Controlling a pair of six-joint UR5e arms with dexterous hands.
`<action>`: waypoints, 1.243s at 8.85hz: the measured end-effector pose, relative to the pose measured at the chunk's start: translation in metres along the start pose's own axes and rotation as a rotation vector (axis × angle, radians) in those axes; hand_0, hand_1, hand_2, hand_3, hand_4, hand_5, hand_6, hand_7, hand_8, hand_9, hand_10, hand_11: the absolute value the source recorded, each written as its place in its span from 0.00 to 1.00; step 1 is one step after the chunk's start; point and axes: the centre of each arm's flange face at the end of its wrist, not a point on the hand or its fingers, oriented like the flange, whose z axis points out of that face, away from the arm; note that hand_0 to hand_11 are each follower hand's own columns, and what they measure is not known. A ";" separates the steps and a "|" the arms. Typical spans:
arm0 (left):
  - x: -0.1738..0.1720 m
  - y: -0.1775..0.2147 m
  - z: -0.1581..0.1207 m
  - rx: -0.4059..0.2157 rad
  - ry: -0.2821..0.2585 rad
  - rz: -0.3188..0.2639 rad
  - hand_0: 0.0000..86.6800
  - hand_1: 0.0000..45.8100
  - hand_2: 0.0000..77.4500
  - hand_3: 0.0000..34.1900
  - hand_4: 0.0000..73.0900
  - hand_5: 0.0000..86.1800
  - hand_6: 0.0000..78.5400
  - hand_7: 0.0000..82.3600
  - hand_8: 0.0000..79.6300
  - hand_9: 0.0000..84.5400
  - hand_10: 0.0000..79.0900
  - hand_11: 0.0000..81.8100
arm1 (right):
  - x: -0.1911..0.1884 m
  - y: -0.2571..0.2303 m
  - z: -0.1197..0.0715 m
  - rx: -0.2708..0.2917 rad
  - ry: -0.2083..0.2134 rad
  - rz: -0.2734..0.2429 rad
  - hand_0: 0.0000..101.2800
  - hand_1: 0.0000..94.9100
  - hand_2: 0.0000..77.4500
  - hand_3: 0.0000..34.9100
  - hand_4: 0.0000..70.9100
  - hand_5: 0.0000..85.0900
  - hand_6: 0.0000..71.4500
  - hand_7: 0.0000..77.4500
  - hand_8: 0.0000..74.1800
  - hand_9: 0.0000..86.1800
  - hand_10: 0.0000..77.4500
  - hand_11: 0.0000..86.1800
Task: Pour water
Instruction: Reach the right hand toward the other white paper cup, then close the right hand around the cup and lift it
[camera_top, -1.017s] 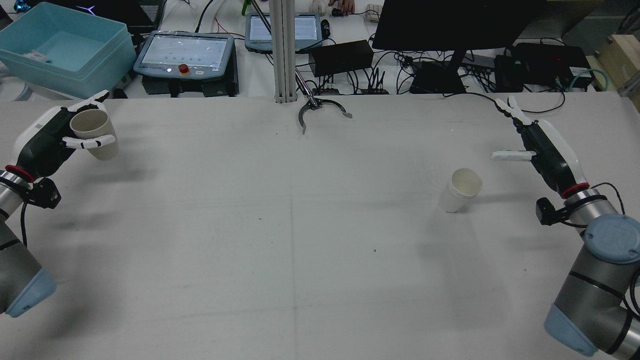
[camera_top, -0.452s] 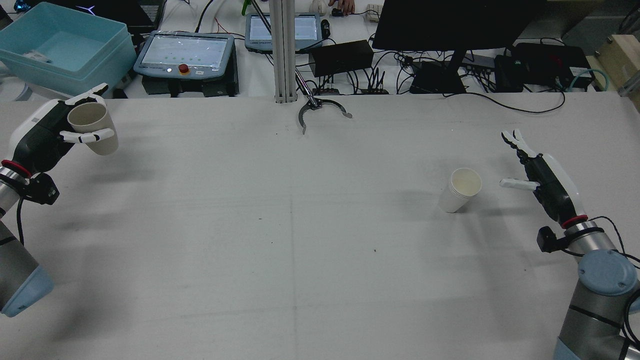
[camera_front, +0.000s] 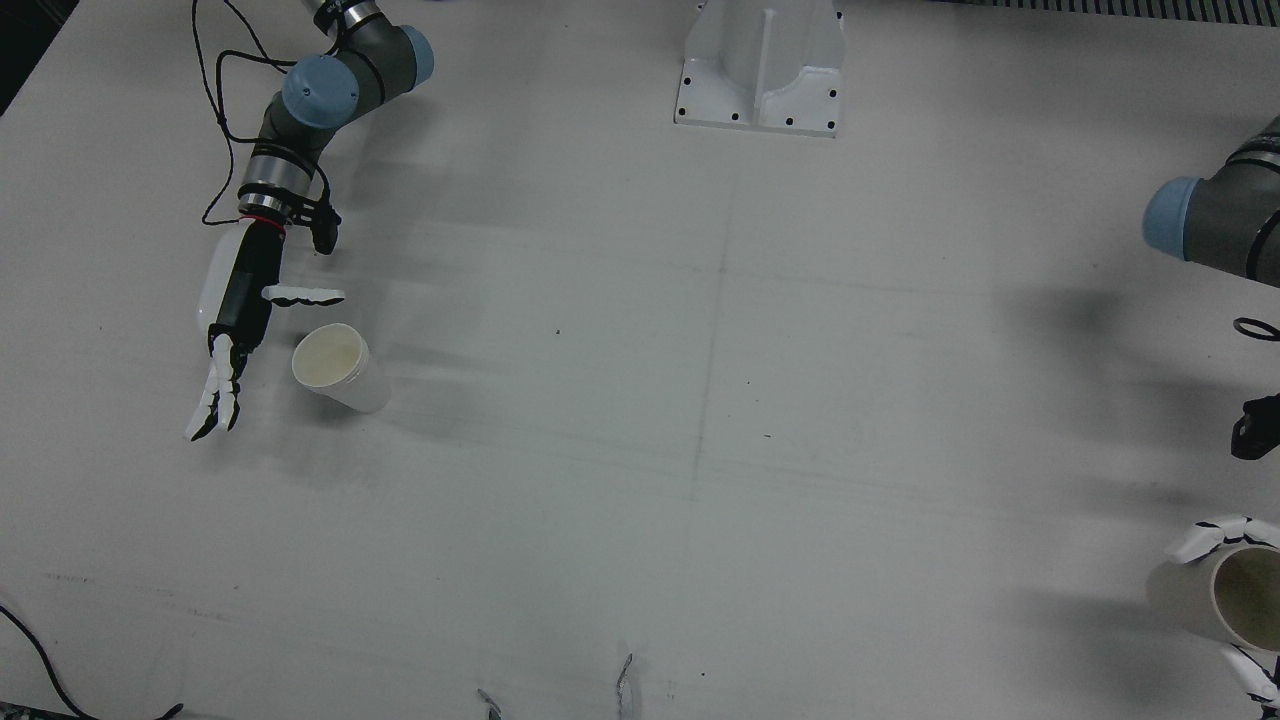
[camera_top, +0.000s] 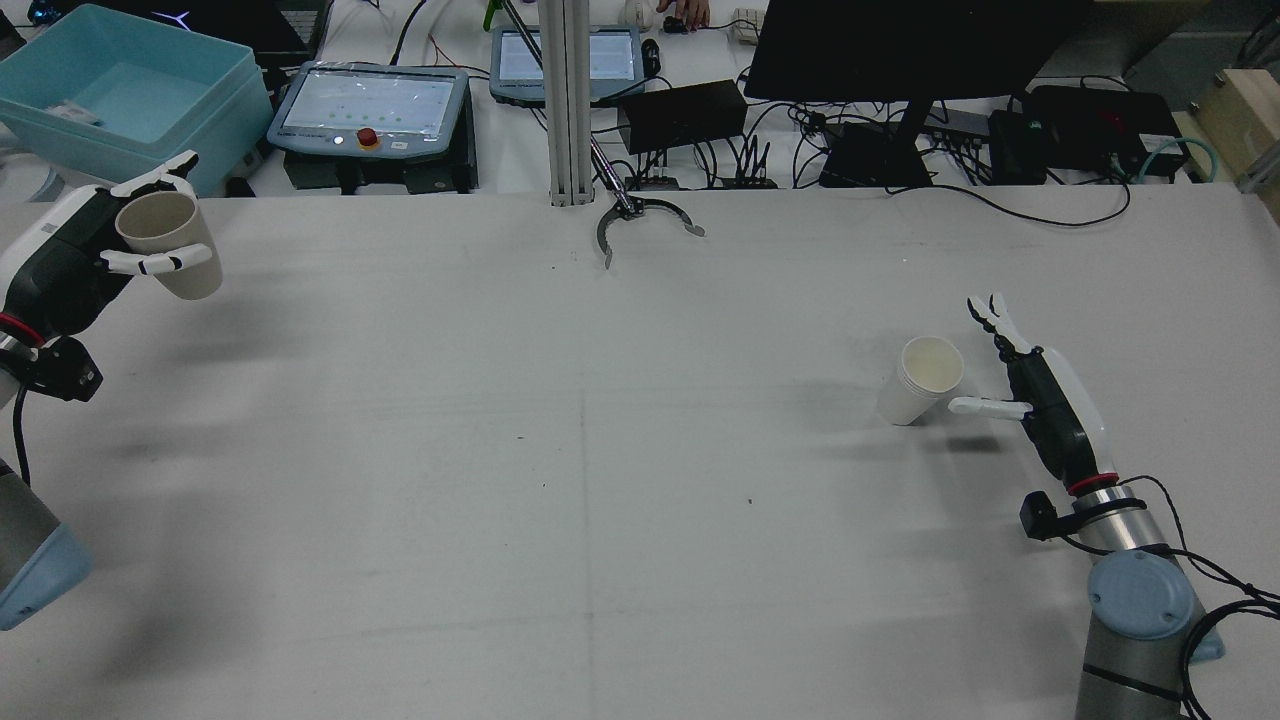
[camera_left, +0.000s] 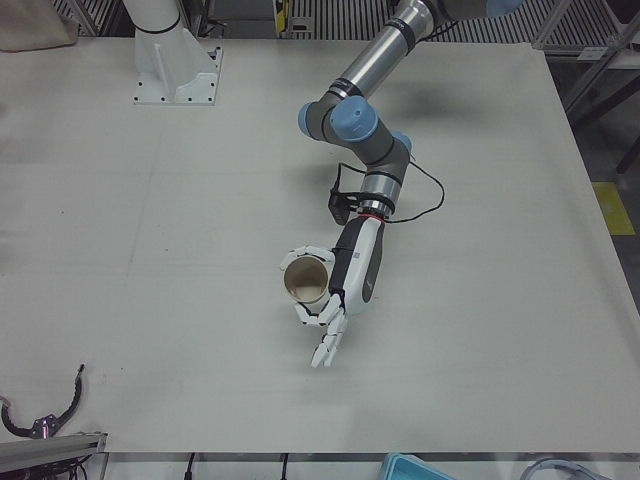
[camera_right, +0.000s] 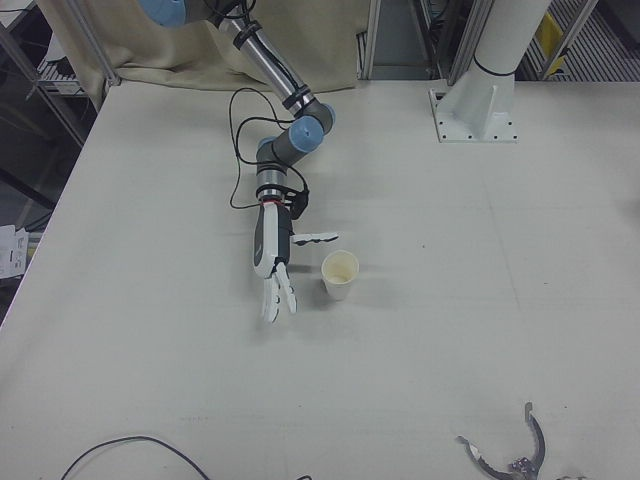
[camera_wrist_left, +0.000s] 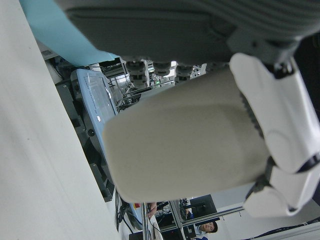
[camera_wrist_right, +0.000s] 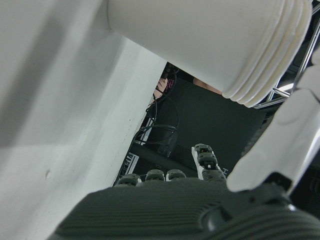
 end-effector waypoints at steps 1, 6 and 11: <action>0.002 -0.003 -0.003 0.003 0.001 0.002 0.47 0.26 0.47 0.00 0.35 0.68 0.05 0.13 0.03 0.06 0.08 0.14 | 0.003 0.000 -0.001 0.003 0.000 -0.005 0.39 0.07 0.04 0.00 0.00 0.01 0.01 0.01 0.01 0.01 0.01 0.01; 0.004 -0.007 -0.010 0.008 0.000 0.004 0.47 0.25 0.47 0.00 0.36 0.67 0.05 0.13 0.03 0.06 0.08 0.14 | 0.030 0.008 0.015 0.007 0.003 -0.022 0.40 0.09 0.05 0.00 0.00 0.01 0.01 0.01 0.01 0.01 0.01 0.01; 0.005 -0.017 -0.021 0.023 -0.006 0.009 0.46 0.25 0.47 0.00 0.36 0.67 0.05 0.12 0.03 0.06 0.08 0.14 | 0.047 0.041 0.025 -0.021 0.005 -0.017 0.41 0.10 0.07 0.00 0.00 0.01 0.01 0.01 0.01 0.01 0.01 0.01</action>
